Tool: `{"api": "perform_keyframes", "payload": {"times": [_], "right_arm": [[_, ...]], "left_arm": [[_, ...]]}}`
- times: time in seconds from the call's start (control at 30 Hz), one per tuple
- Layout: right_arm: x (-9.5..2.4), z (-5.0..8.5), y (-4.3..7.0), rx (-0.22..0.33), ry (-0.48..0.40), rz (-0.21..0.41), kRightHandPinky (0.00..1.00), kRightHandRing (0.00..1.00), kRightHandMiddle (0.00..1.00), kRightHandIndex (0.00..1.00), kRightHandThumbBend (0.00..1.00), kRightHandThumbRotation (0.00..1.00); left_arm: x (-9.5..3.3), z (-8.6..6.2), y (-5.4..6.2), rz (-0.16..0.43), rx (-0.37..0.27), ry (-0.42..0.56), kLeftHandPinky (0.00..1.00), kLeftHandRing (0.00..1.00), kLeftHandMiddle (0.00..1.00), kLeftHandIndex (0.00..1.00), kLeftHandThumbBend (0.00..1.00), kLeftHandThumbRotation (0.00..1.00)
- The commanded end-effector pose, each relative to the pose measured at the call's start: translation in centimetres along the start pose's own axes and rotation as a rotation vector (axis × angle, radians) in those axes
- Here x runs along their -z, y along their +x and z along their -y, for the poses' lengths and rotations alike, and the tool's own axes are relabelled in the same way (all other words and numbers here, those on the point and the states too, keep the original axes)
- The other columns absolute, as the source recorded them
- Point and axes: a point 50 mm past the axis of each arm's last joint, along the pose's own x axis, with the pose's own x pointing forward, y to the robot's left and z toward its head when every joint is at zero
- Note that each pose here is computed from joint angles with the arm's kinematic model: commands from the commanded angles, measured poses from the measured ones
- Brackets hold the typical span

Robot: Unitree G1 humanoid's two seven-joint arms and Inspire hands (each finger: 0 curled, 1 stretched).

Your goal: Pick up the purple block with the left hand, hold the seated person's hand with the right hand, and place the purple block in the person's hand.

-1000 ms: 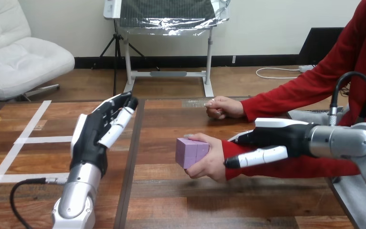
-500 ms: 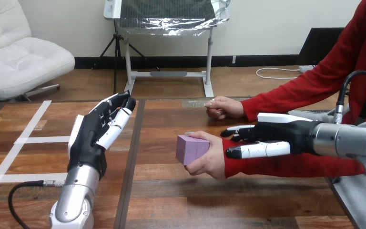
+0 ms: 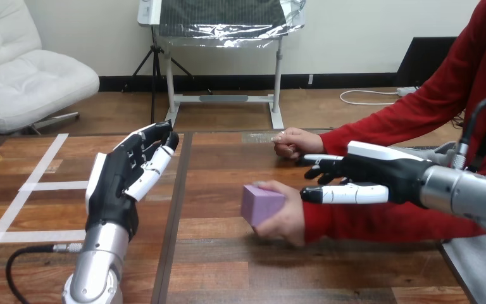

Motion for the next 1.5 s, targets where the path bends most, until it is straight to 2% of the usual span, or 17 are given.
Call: {"api": "perform_keyframes", "payload": {"times": [0.0,0.4,0.7,0.9,1.13,1.47], "right_arm": [[-1.2,1.6,-0.8,0.137,-0.005,0.062,0.8,0.9,0.92,0.97,1.0,1.0],[-1.3,0.6,-1.1,0.291,0.072,0.121,0.78,0.89,0.91,0.93,1.0,1.0],[-1.8,-0.4,-1.5,0.405,0.14,0.19,0.78,0.88,0.9,0.92,1.0,1.0],[-2.1,-1.2,-1.7,0.466,0.221,0.266,0.78,0.88,0.9,0.91,0.96,1.0],[-2.1,-2.6,-2.0,0.53,0.353,0.357,0.78,0.88,0.9,0.9,0.94,1.0],[-2.3,-4.1,-2.3,0.582,0.446,0.477,0.82,0.9,0.91,0.9,0.91,1.0]], "left_arm": [[-2.3,0.2,0.3,0.12,-0.008,-0.017,0.78,0.81,0.8,0.7,0.38,0.42],[-2.2,0.3,-0.4,0.131,-0.004,-0.008,0.73,0.79,0.77,0.68,0.36,0.41],[-2.2,0.4,-1.0,0.151,-0.008,-0.019,0.73,0.78,0.76,0.67,0.33,0.4],[-2.2,0.5,-1.3,0.179,-0.004,-0.043,0.72,0.77,0.74,0.66,0.31,0.39],[-2.4,0.6,-1.6,0.207,0.0,-0.047,0.69,0.74,0.71,0.64,0.33,0.38],[-2.9,0.5,-2.0,0.252,0.02,-0.029,0.61,0.69,0.68,0.62,0.35,0.37]]}}
